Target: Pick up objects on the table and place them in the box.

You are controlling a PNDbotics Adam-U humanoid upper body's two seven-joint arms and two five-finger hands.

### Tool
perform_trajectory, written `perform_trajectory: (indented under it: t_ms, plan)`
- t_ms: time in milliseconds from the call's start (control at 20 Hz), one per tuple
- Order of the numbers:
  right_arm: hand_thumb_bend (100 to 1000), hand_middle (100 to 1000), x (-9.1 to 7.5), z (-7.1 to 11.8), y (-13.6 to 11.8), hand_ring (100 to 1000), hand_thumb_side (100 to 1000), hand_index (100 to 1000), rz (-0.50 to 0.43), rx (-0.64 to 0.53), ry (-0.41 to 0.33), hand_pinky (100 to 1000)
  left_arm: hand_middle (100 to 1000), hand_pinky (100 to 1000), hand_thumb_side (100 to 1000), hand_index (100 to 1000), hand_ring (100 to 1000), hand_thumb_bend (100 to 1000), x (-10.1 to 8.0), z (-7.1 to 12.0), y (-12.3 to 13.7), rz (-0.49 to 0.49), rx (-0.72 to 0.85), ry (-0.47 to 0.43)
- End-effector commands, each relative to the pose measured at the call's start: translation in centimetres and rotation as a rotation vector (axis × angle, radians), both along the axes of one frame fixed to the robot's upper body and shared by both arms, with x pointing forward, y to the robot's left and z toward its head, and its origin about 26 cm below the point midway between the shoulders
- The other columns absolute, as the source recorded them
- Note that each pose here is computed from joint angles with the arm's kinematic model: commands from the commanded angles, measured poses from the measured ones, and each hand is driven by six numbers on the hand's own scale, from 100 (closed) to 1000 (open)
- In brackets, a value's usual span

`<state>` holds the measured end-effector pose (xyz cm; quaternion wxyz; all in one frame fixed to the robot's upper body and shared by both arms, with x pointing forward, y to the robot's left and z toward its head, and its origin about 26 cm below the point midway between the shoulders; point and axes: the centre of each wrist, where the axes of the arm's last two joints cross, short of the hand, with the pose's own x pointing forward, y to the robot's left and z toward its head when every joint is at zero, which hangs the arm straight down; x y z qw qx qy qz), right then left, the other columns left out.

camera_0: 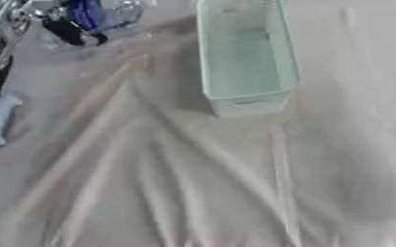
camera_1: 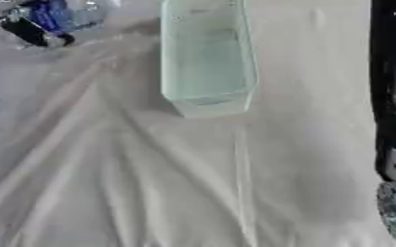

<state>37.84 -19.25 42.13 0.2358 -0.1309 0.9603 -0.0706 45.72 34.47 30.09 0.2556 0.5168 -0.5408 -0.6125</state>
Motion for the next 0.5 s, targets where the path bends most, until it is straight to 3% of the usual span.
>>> perform_trajectory:
  t_ms: [50,350,400,500]
  plan:
    - [100,838,-0.2,0.4,-0.1,782,1000,860,-0.003,-0.007,-0.014,676,482,100,100,288,100,235,-1.1,3.3,1.2,0.020,0.022,-0.066]
    - [100,838,0.1,-0.4,-0.2,782,1000,860,-0.004,-0.002,0.007,676,505,100,100,289,100,237,-0.8,3.8,-0.1,-0.007,0.036,-0.066]
    - [100,838,0.1,-0.5,-0.2,783,1000,860,-0.004,-0.002,0.010,676,515,100,100,289,100,197,-0.7,4.0,-0.5,-0.018,0.040,-0.065]
    - [100,839,0.2,-0.7,-0.2,783,1000,860,-0.005,0.000,0.017,676,527,100,100,289,100,236,-0.4,4.2,-1.4,-0.040,0.047,-0.062]
